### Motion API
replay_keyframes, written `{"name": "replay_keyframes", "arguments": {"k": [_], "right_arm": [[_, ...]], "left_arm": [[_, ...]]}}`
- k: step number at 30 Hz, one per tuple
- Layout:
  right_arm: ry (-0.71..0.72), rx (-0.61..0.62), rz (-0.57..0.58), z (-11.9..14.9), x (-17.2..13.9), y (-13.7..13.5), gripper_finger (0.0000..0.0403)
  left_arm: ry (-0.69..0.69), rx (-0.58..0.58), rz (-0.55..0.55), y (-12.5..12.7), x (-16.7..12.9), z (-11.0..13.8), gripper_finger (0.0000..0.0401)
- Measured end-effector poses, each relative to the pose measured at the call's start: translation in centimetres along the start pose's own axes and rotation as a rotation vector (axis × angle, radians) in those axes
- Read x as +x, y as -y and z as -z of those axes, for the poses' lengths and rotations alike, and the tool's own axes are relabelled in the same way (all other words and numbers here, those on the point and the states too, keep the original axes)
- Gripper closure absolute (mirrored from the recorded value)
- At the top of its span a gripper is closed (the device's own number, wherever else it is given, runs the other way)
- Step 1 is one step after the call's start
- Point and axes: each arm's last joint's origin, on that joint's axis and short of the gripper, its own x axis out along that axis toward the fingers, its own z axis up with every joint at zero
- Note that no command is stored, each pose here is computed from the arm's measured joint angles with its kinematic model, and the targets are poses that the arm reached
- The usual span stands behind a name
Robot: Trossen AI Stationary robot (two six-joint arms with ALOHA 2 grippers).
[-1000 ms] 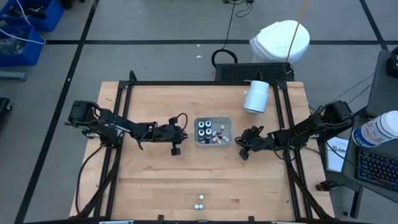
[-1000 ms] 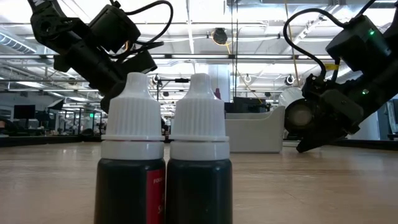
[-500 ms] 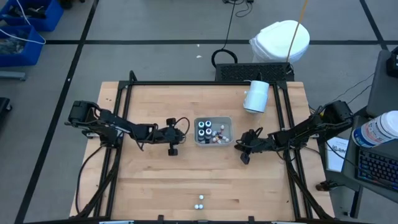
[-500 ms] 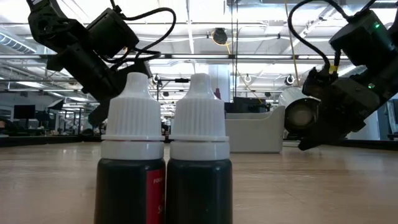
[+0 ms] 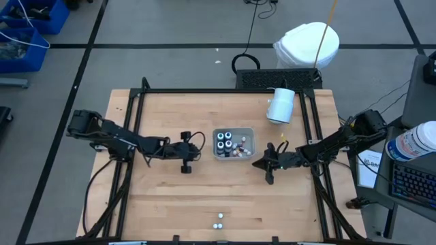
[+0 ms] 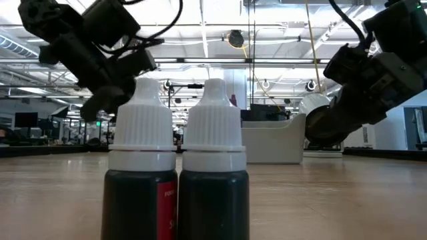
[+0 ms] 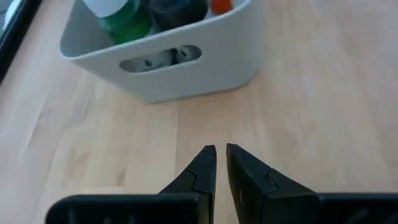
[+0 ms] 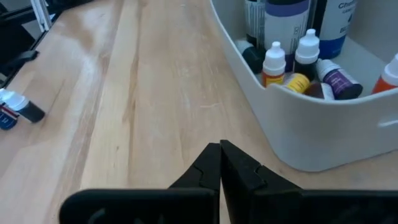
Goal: Pick & Place food coloring
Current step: Adjust the gray bin
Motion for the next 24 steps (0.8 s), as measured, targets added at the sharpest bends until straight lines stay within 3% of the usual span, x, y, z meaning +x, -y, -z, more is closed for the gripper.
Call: {"name": "replay_keyframes", "arguments": {"k": [15,24], "right_arm": [[0.007,-0.002,0.013,0.0,0.0,0.0,0.0403],[0.030,-0.088,0.076,-0.3,0.1,0.6,0.0403]], "left_arm": [[0.051,0.017,0.081,1.5,-1.3,-0.7,0.0355],[0.048,0.025,0.061,1.1,-1.1,-0.6,0.0354]]}}
